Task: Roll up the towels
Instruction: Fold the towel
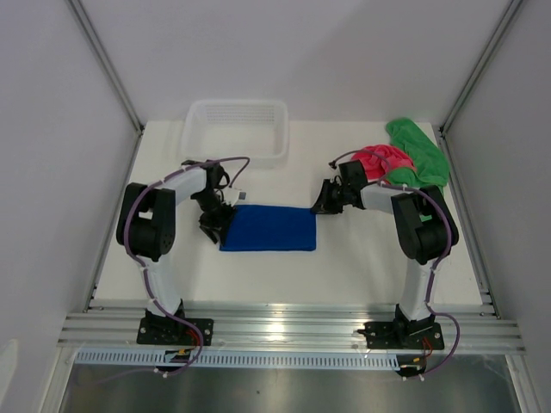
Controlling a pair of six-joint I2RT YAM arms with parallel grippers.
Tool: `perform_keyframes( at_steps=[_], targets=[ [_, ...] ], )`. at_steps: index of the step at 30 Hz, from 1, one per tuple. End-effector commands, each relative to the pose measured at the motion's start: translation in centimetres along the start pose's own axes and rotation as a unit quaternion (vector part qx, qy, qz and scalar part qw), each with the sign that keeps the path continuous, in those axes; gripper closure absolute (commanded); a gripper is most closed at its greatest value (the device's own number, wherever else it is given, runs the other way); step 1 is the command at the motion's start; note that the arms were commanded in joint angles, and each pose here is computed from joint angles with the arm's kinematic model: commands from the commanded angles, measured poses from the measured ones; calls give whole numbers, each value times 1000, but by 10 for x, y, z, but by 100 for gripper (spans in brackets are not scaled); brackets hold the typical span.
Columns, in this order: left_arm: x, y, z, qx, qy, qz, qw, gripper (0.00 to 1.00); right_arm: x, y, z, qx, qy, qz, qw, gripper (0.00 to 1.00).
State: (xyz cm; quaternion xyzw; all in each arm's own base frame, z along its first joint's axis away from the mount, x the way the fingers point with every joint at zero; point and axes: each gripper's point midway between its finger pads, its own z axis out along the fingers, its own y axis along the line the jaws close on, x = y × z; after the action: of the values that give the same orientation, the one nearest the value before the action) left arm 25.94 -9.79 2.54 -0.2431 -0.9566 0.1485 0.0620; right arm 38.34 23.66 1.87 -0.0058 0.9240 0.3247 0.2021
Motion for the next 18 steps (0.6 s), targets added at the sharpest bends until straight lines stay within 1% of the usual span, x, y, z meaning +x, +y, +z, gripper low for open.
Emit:
perform_keyframes(
  at_steps=[1,5,6,7,9,10,11,12,13,14,15,16,17,18],
  targets=[
    [-9,1,-16,-12,-19,14,1000,61,25,-19,-2,35,29,22,999,95],
    [-19,-7,-39,-11,-53,27,998,57,33,-31,-14,58,21,63,996,100],
    [-27,-8,-50,-16,-70,34,997,55,34,-30,-21,62,15,77,995,100],
    [-26,-10,-56,-15,-72,35,997,55,46,-44,-27,86,16,94,992,100],
    [-34,-11,-67,-19,-86,41,995,55,55,-45,-41,100,11,99,990,100],
    [-34,-11,-68,-20,-86,42,995,55,77,-50,-44,115,26,98,988,100],
    [-35,-11,-70,-22,-86,42,995,55,88,-48,-47,120,34,93,988,100],
    [-37,-9,-72,-27,-89,42,995,55,97,-41,-55,121,37,86,988,100],
    [-37,-8,-72,-28,-88,42,995,55,117,-32,-56,122,55,74,988,99],
    [-38,-7,-72,-29,-89,41,995,55,143,-33,-60,129,81,72,986,98],
    [-39,-6,-73,-29,-89,40,995,55,158,-25,-68,129,98,62,985,94],
    [-38,-5,-73,-29,-89,37,995,55,181,-11,-70,124,126,32,984,91],
    [-38,-4,-72,-29,-89,36,995,55,194,-7,-75,130,142,16,981,87],
    [-39,-4,-73,-29,-91,33,995,55,208,-4,-88,138,169,-4,976,73]
  ],
)
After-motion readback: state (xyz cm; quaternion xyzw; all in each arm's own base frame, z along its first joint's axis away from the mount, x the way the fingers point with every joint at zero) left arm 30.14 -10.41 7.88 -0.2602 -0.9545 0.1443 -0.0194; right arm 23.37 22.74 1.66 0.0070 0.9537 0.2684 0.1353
